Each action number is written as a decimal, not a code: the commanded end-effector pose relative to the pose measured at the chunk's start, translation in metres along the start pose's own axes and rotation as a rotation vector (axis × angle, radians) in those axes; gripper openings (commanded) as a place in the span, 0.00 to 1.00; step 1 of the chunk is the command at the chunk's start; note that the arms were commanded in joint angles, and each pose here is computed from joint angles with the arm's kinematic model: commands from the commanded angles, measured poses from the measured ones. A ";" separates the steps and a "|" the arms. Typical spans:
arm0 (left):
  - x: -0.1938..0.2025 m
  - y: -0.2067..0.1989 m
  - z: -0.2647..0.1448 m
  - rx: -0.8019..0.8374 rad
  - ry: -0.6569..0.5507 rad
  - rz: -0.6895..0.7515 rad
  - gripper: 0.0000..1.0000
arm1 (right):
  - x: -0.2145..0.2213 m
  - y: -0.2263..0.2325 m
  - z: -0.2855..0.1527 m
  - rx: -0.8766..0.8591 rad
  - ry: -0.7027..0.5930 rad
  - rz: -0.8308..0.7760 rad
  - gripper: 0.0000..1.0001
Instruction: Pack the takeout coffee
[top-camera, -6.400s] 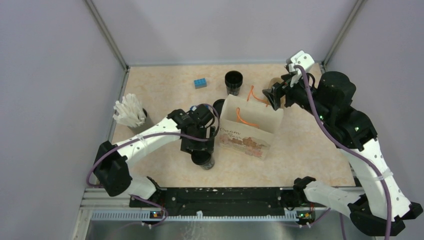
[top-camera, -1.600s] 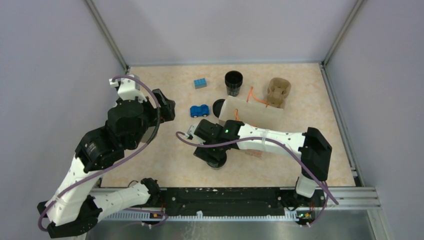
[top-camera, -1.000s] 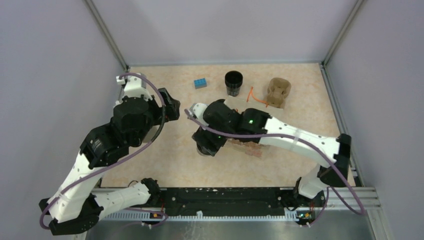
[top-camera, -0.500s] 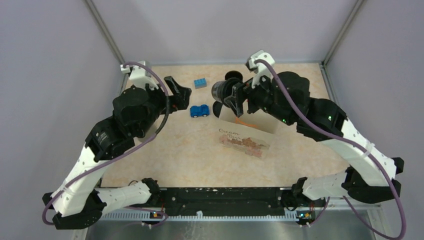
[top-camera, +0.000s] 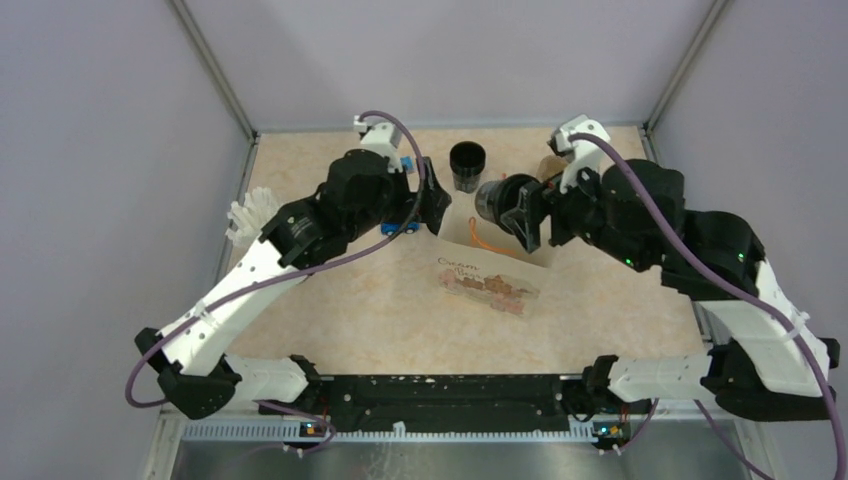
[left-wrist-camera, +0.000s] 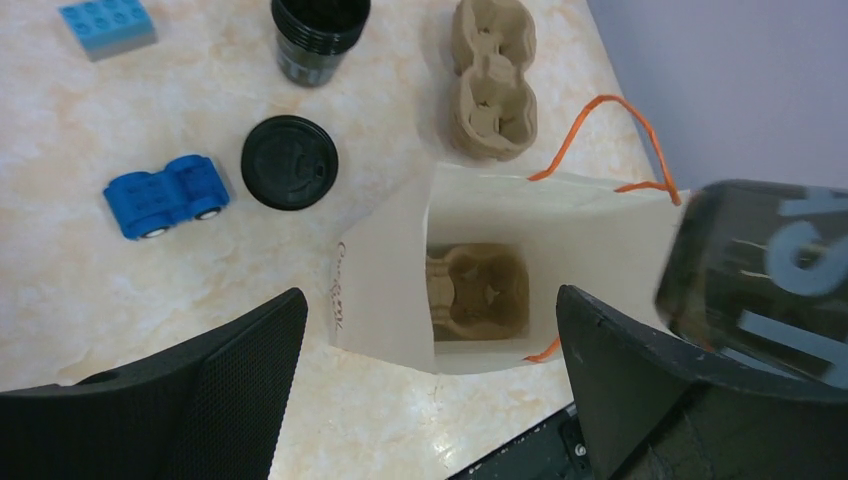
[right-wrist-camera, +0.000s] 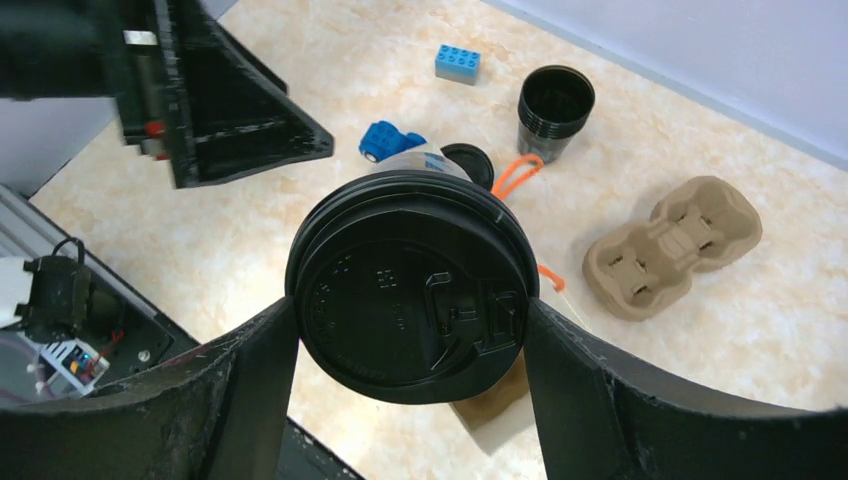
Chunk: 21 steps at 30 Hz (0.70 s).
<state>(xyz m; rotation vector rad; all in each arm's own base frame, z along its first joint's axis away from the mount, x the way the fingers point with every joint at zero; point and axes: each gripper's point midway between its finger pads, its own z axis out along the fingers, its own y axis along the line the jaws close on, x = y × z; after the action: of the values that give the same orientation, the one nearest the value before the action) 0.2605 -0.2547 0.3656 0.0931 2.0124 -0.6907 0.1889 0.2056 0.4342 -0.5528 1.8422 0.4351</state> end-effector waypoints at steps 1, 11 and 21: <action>0.006 -0.022 0.018 0.092 0.052 -0.009 0.99 | 0.023 -0.011 -0.025 -0.007 0.062 0.007 0.67; 0.032 -0.003 0.058 0.025 0.164 0.006 0.99 | 0.043 -0.017 -0.012 0.035 0.124 -0.072 0.68; 0.044 -0.001 0.074 0.095 0.226 0.051 0.89 | 0.063 -0.022 0.006 0.076 0.192 -0.198 0.68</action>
<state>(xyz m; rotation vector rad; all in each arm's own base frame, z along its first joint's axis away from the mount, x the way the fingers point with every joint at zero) 0.2902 -0.2895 0.2889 0.2091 2.2387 -0.6864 0.1808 0.1774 0.3744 -0.7000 1.9707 0.2391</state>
